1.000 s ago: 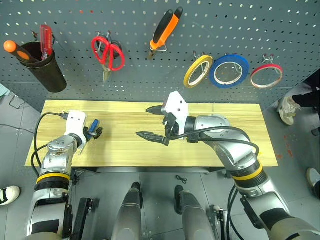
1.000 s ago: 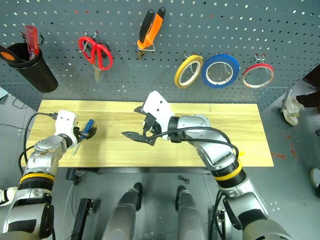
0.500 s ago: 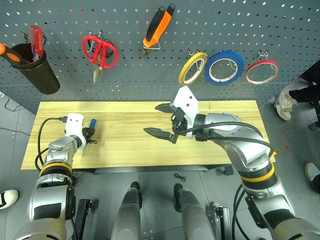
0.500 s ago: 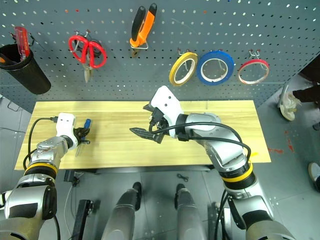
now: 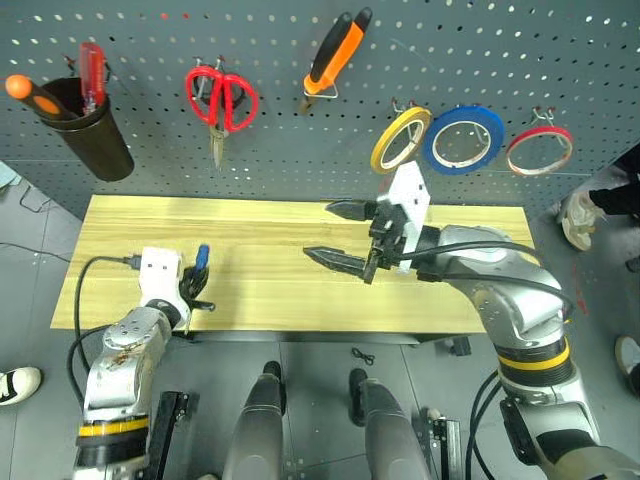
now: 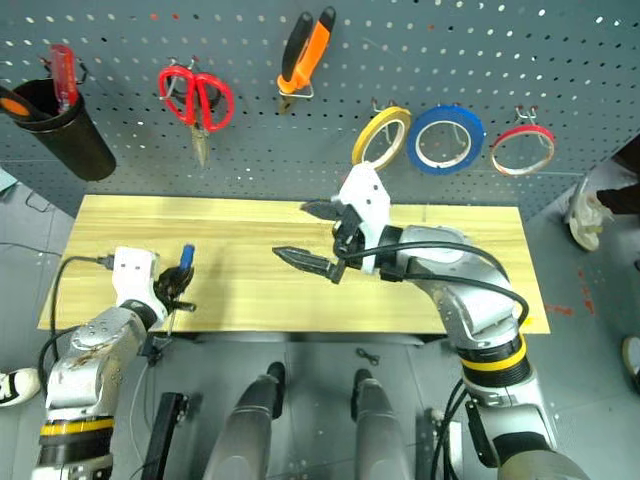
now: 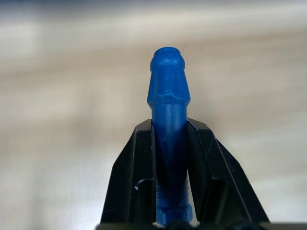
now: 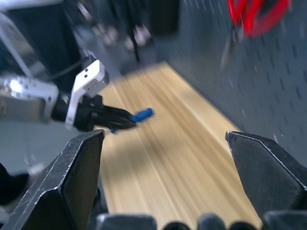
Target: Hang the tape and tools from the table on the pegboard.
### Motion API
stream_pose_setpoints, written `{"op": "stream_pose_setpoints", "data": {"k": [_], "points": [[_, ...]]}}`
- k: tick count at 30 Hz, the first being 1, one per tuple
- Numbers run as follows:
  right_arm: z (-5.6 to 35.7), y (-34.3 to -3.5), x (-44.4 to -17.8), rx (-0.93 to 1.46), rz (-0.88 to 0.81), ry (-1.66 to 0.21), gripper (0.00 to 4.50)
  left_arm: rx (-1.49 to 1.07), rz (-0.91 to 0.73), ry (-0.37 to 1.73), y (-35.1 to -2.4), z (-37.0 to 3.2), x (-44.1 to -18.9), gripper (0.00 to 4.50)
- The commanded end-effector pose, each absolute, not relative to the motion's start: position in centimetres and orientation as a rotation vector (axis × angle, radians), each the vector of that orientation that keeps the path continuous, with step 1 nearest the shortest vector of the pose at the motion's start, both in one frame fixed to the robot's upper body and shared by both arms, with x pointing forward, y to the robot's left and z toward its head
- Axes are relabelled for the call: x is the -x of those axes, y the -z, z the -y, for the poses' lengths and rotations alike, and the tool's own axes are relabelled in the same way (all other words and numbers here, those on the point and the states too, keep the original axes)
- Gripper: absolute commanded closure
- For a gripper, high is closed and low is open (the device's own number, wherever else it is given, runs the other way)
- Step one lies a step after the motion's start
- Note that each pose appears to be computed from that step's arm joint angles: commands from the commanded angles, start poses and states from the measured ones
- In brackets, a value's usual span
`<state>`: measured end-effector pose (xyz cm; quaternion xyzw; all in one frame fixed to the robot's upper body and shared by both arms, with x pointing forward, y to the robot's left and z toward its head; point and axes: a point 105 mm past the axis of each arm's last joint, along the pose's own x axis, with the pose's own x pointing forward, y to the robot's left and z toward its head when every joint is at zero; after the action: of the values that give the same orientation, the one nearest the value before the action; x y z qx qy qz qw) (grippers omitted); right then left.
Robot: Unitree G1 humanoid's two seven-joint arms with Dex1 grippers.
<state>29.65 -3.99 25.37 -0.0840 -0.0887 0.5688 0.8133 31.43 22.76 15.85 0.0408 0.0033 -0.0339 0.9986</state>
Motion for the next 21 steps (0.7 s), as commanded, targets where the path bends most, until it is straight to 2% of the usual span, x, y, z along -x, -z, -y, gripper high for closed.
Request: {"op": "stream_pose_setpoints", "data": {"k": [1,6,11,15,21], "points": [[4.5,-28.8,-28.5,0.144,0.319,-1.242,0.00,-0.172,0.197,-0.010,-21.5,-22.3,-28.6,4.09],[4.8,-33.0,-28.0,0.000,0.441,-1.249,0.00,-0.384,0.456,-0.070,-28.7,-20.6,-26.6,4.09],[4.4,-36.4,-27.9,-0.079,0.541,-1.246,0.00,-0.481,0.681,-0.161,-35.4,-19.9,-27.1,4.09],[4.0,-38.1,-28.0,-0.080,0.583,-1.238,0.00,-0.505,0.820,-0.296,-40.7,-21.5,-27.5,4.09],[3.6,-39.0,-28.3,-0.099,0.588,-1.233,0.00,-0.473,0.916,-0.341,-44.5,-23.0,-29.0,4.09]]}}
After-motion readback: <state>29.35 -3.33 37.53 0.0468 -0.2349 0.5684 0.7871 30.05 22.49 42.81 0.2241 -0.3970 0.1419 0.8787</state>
